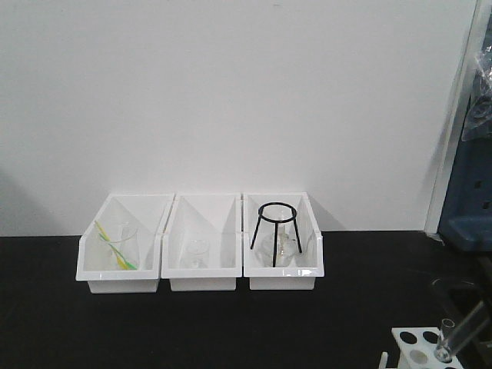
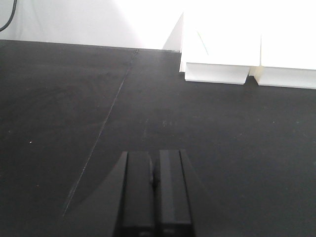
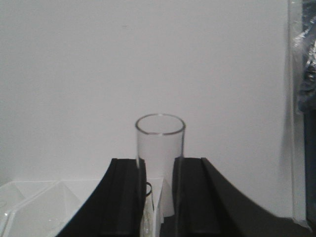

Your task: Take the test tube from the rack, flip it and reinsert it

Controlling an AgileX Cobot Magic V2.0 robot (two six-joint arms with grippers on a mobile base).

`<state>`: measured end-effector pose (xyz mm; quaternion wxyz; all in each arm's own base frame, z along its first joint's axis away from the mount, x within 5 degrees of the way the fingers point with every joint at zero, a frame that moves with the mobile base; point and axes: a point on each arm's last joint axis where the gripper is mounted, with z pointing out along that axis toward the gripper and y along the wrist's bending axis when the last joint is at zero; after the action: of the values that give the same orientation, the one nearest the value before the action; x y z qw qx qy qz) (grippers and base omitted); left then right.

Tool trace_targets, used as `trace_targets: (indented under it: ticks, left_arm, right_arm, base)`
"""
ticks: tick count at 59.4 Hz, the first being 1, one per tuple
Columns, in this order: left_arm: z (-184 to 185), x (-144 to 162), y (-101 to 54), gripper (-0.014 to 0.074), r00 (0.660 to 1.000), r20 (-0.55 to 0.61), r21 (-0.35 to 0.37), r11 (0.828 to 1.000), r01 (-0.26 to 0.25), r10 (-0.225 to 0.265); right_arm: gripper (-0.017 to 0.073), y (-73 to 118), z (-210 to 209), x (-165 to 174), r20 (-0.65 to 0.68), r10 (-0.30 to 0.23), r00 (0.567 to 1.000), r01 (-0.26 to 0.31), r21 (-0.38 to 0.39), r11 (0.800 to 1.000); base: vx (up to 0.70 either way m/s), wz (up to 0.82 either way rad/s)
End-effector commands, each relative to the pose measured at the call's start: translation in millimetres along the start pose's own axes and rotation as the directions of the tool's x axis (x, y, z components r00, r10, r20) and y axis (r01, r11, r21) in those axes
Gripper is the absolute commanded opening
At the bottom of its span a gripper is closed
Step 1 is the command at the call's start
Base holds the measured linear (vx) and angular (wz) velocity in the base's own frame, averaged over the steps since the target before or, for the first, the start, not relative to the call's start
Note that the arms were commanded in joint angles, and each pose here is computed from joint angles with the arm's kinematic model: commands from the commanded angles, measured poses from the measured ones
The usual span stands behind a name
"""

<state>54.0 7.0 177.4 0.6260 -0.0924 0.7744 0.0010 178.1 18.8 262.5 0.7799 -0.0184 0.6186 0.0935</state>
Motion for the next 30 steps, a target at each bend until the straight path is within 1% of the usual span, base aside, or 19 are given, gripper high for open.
trace_targets:
  ticks: [1, 8, 15, 21, 30]
  left_arm:
    - [0, -7, -1.8, -0.0006, 0.996, 0.086, 0.024, 1.0, 0.001, -0.003]
    - [0, -7, -1.8, -0.0006, 0.996, 0.086, 0.024, 1.0, 0.001, -0.003]
    - [0, -7, -1.8, -0.0006, 0.996, 0.086, 0.024, 1.0, 0.001, -0.003]
    - [0, -7, -1.8, -0.0006, 0.996, 0.086, 0.024, 1.0, 0.001, -0.003]
    - [0, -7, -1.8, -0.0006, 0.996, 0.086, 0.024, 1.0, 0.001, -0.003]
  right_arm:
    - [-0.0009, -1.0, -2, -14, 0.13, -0.022, 0.991, 0.02, 0.013, 1.0]
    - [-0.0009, -1.3, -3, -11, 0.103, -0.04, 0.994, 0.038, 0.019, 0.999]
    - [-0.0009, -2.1, -2, -3, 0.018, -0.086, 0.996, 0.086, 0.024, 0.996]
    - [-0.0009, 0.2, -1, 0, 0.005, -0.121, 0.993, 0.121, -0.004, 0.993]
    - [-0.0009, -0.3, 3, 8, -0.033, -0.123, 0.992, 0.123, -0.014, 0.992]
  base:
    - [0.0, 0.0]
    - [0.0, 0.0]
    - [0.0, 0.0]
    - [0.0, 0.0]
    - [0.0, 0.0]
